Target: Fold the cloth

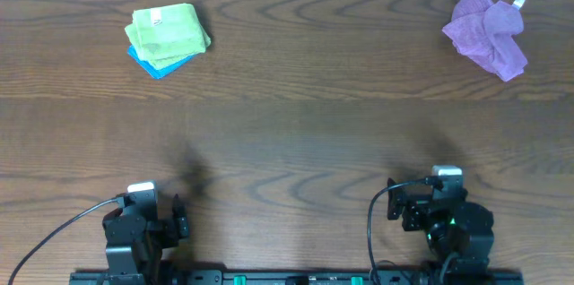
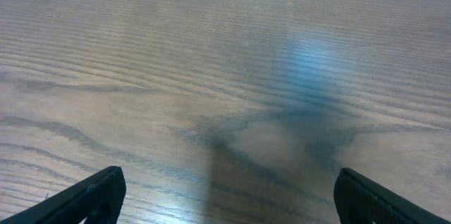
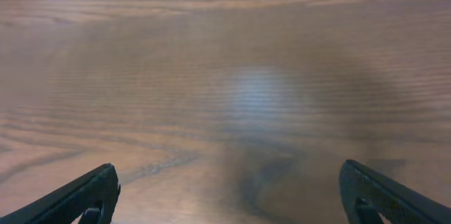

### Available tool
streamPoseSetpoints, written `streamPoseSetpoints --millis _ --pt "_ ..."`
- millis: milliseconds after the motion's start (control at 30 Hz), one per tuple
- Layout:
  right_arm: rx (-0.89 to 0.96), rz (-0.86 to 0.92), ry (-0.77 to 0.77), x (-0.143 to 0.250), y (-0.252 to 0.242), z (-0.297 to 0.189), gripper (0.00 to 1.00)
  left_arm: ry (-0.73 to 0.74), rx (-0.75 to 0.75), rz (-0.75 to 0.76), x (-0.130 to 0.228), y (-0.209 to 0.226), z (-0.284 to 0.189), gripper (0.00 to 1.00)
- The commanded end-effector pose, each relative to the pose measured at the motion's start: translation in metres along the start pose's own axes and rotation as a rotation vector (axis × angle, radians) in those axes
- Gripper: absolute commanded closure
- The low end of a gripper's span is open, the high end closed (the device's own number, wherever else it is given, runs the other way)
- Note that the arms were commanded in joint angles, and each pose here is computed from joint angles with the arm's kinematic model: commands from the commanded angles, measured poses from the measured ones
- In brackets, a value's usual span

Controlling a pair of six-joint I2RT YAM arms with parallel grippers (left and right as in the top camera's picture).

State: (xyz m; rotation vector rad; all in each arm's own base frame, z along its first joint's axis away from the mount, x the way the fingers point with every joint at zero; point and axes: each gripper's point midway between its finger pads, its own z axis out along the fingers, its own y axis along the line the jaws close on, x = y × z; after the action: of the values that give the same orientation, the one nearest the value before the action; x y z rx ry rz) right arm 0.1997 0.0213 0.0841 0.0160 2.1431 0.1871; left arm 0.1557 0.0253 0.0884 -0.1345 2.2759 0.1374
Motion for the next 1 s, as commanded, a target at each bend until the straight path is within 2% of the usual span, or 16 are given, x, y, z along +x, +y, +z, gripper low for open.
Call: streamPoseSetpoints --millis 0,967 --pt "0.051 -0.022 -0.015 0.0006 -0.0086 0.0004 0.01 0.056 -0.026 0.008 0.0163 0.0044 0.0030 0.05" --pt "0.099 -0.021 -0.011 0.0043 -0.0168 -0.0027 0.01 0.056 -0.026 0.008 0.0163 0.0044 0.0029 0.05"
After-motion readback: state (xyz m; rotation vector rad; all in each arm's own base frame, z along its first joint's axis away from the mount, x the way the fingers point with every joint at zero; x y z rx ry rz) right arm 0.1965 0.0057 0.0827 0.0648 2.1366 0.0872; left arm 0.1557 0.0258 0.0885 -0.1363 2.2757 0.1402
